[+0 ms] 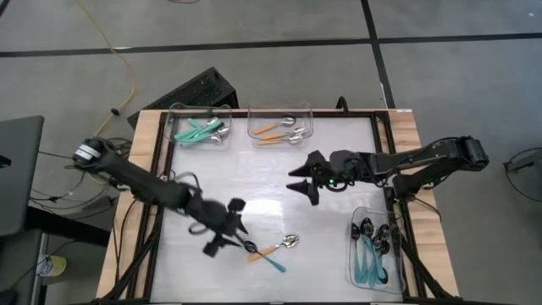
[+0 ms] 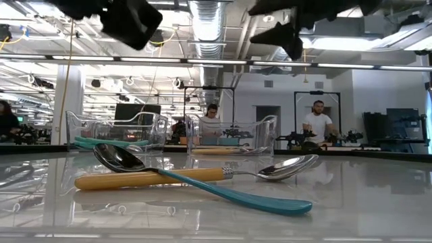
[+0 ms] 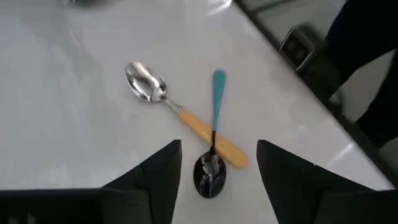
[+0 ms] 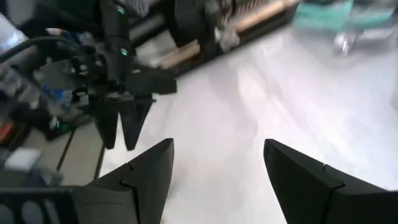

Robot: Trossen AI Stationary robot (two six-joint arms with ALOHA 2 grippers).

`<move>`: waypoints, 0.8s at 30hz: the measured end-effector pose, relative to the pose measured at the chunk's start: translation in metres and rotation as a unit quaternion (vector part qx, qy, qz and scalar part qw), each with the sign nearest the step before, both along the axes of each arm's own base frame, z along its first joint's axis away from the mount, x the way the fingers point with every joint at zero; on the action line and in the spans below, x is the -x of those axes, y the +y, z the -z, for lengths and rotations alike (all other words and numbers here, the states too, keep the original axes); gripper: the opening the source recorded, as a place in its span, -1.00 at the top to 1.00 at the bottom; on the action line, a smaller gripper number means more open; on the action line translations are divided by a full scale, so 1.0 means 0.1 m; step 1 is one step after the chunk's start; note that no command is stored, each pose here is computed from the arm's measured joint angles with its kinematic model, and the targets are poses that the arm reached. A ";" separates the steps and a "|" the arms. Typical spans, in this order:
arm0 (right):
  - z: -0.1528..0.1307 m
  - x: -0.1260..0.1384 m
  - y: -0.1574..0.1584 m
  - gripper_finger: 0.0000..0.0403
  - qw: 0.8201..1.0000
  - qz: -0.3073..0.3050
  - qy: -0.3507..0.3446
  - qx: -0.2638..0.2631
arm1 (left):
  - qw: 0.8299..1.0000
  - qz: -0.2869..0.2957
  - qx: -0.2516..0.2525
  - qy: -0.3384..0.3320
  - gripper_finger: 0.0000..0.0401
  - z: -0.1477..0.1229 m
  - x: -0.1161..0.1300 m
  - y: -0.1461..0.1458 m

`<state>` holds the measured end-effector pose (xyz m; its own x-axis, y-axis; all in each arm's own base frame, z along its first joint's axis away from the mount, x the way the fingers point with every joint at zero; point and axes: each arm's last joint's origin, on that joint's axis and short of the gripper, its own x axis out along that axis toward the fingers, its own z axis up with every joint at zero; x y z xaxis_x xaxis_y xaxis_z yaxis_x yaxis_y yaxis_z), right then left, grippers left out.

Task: Sort silverware by color (type)
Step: Put the blue spoon into the bottom transparent bin

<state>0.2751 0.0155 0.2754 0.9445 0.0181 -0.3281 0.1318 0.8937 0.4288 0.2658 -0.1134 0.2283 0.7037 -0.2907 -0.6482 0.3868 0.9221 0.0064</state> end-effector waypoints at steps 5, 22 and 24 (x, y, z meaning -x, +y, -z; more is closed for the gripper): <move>0.08 0.03 0.01 -0.36 0.998 -0.034 0.042 0.010 | 0.997 0.014 -0.046 0.066 -0.12 0.24 -0.29 -0.29; 0.08 0.05 0.13 -0.36 0.992 -0.121 0.041 0.005 | 0.964 0.062 -0.175 0.190 -0.44 0.52 -0.68 -0.40; 0.08 0.05 0.15 -0.36 0.991 -0.127 0.040 0.012 | 0.962 0.069 -0.182 0.190 -0.44 0.54 -0.69 -0.39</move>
